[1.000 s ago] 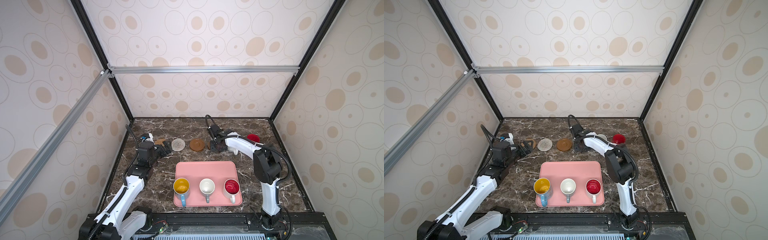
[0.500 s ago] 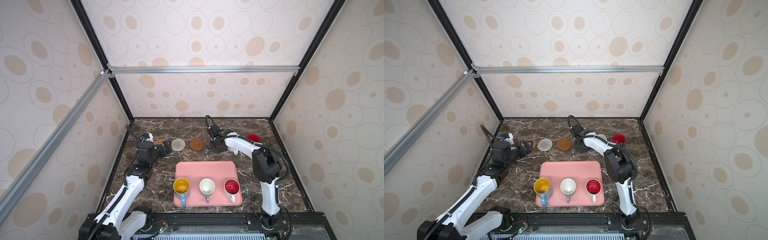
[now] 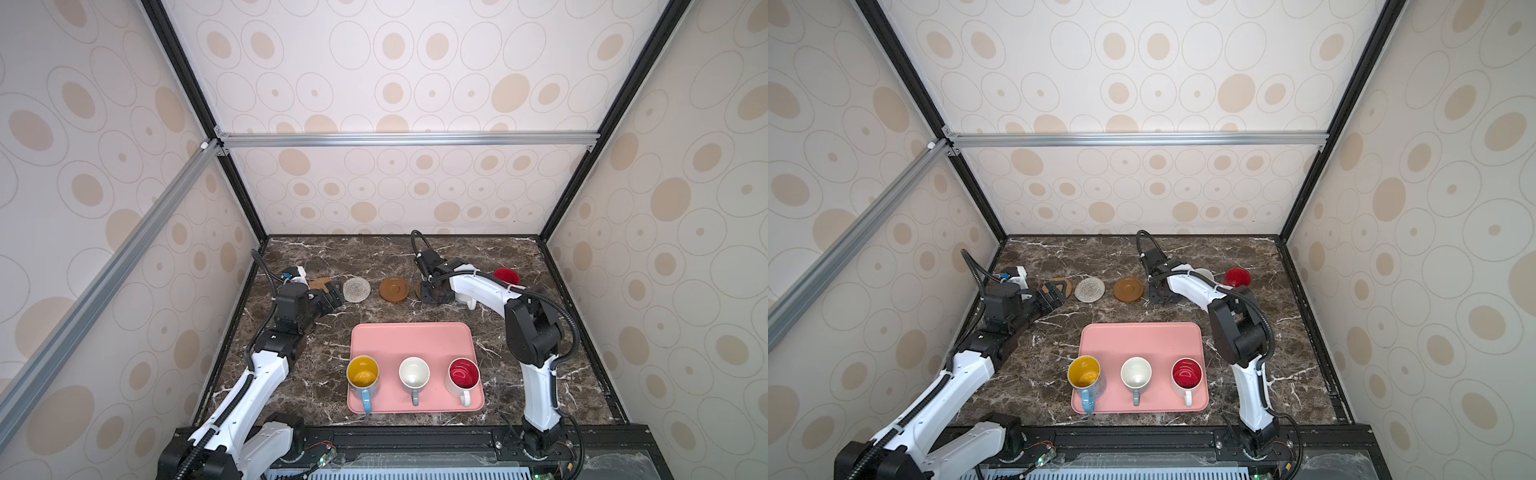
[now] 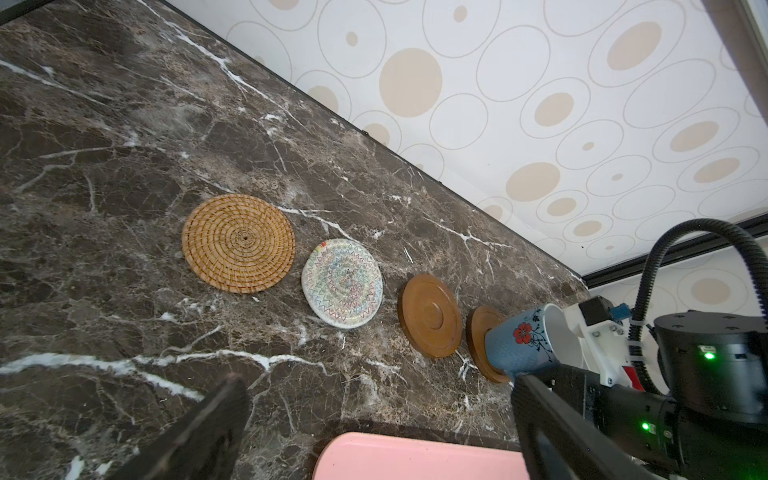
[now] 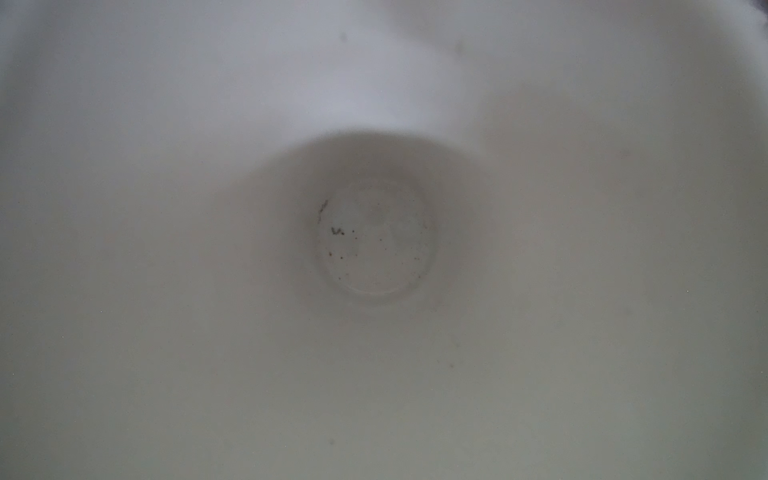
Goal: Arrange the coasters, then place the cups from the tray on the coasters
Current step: 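Open the right gripper and raise it out of the blue floral mug, then move the left gripper over the yellow mug while the right gripper draws back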
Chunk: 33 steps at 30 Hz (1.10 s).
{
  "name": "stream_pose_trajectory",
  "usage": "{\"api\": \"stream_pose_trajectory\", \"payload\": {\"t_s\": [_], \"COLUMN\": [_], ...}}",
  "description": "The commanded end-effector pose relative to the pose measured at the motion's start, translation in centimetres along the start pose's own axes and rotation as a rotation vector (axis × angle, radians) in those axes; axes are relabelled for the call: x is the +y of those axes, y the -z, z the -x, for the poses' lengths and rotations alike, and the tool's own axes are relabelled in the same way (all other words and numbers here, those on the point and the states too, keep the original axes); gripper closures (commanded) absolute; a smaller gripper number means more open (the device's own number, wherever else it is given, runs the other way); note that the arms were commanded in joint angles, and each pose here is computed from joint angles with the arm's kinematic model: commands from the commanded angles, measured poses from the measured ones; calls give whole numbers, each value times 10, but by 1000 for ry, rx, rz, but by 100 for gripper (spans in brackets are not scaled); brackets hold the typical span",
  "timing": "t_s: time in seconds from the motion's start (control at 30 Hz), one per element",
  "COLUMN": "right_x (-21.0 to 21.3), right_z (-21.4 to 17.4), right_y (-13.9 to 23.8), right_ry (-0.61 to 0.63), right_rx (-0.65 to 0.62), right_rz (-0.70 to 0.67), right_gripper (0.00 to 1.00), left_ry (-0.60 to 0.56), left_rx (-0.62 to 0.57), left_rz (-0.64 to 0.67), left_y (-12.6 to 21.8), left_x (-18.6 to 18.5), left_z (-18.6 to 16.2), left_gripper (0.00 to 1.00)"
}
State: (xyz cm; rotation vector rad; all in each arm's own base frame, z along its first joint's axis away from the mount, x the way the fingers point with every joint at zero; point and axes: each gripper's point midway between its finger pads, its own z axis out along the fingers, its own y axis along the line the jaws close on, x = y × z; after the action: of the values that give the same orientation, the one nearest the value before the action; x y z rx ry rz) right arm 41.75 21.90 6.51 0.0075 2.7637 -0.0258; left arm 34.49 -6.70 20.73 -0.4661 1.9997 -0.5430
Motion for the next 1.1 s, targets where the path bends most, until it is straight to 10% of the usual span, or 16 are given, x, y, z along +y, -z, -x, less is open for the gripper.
{"api": "stream_pose_trajectory", "payload": {"t_s": [0.0,1.07], "right_x": [-5,-6], "right_z": [5,36], "right_y": [5,105], "right_ry": [-9,-19], "right_rx": [0,-167], "right_rz": [-12,112], "right_gripper": [62,31], "left_ry": [14,10], "left_rx": [-37,-42], "left_rz": [-19,-11], "left_y": [7,8], "left_x": [-8,-6], "left_z": [15,14], "left_gripper": [0,0]}}
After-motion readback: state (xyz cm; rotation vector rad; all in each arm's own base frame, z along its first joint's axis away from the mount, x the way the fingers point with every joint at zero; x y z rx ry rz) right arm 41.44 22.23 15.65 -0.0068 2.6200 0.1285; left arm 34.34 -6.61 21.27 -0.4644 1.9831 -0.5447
